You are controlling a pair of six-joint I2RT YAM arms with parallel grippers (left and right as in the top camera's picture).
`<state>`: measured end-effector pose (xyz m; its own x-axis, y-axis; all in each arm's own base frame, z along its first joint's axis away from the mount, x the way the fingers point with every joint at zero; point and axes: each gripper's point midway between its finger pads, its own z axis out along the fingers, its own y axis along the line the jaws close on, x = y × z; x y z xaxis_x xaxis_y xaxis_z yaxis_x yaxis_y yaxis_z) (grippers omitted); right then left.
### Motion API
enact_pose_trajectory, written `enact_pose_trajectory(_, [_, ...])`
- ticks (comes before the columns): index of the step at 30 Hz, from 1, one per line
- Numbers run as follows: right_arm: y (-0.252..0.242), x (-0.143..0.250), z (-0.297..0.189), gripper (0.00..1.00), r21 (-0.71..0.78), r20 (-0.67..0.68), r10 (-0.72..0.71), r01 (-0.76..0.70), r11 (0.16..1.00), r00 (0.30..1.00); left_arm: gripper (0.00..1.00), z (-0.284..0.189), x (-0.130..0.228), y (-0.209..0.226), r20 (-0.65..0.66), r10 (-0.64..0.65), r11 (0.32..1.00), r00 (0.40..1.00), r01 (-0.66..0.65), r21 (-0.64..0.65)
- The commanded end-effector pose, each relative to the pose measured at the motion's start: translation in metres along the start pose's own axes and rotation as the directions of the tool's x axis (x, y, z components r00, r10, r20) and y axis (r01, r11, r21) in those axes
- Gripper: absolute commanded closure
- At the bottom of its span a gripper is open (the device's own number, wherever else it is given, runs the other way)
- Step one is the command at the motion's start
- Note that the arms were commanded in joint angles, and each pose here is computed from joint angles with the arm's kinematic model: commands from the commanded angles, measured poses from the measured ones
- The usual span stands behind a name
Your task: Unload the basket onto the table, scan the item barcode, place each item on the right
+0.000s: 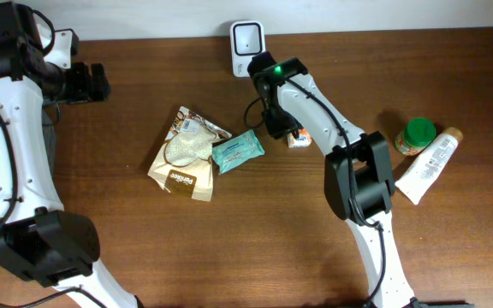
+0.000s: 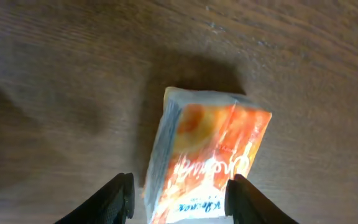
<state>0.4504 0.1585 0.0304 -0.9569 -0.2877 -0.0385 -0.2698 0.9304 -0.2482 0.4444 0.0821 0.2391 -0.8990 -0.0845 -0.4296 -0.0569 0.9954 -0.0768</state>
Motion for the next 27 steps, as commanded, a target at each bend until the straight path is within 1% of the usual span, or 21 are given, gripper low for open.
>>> enact_pose_trajectory(1, [-0.005,0.006,0.014,0.53,0.051,-0.029,-0.009,0.011,0.999,1.0,0.01,-0.003,-0.002,0.001,0.011,0.011,1.0,1.0,-0.011,0.006])
enact_pose_trajectory(7, [-0.002,0.011,0.028,0.54,0.052,-0.042,-0.012,0.015,0.999,0.999,0.01,-0.003,-0.002,0.001,0.011,0.011,1.0,1.0,-0.011,0.006])
enact_pose_trajectory(9, [-0.001,0.013,0.033,0.56,0.053,-0.046,-0.013,0.016,0.998,0.999,0.01,-0.003,-0.002,0.001,0.011,0.011,1.0,1.0,-0.011,0.006])
enact_pose_trajectory(13, [-0.001,0.015,0.034,0.75,0.053,-0.051,-0.015,0.018,0.998,0.999,0.01,-0.003,-0.002,0.001,0.011,0.011,1.0,1.0,-0.011,0.006])
enact_pose_trajectory(16, [-0.002,0.018,0.029,0.96,0.054,-0.065,-0.018,0.022,0.998,0.998,0.01,-0.003,-0.002,0.001,0.011,0.011,1.0,1.0,-0.011,0.006])
enact_pose_trajectory(20, [-0.002,0.011,0.001,0.96,0.009,-0.033,-0.013,0.014,1.0,0.999,0.01,-0.003,-0.002,0.001,0.011,0.011,1.0,1.0,-0.011,0.006])
enact_pose_trajectory(21, [0.001,0.008,-0.009,0.96,-0.02,-0.019,-0.022,0.021,1.0,1.0,0.01,-0.003,-0.002,0.001,0.011,0.011,1.0,1.0,-0.011,0.006])
enact_pose_trajectory(22, [0.007,0.005,-0.023,0.96,-0.081,0.002,-0.04,0.04,0.996,0.999,0.01,-0.003,-0.002,0.001,0.011,0.011,1.0,1.0,-0.011,0.006])
enact_pose_trajectory(24, [0.022,-0.001,-0.058,0.96,-0.244,0.066,-0.068,0.082,0.966,0.995,0.01,-0.003,-0.002,0.001,0.011,0.011,1.0,1.0,-0.011,0.006])
enact_pose_trajectory(25, [0.032,-0.003,-0.08,0.96,-0.363,0.117,-0.083,0.121,0.924,0.99,0.01,-0.003,-0.002,0.001,0.011,0.011,1.0,1.0,-0.011,0.006])
enact_pose_trajectory(27, [0.045,-0.004,-0.106,0.96,-0.522,0.177,-0.09,0.171,0.836,0.98,0.01,-0.003,-0.002,0.001,0.011,0.011,1.0,1.0,-0.011,0.006])
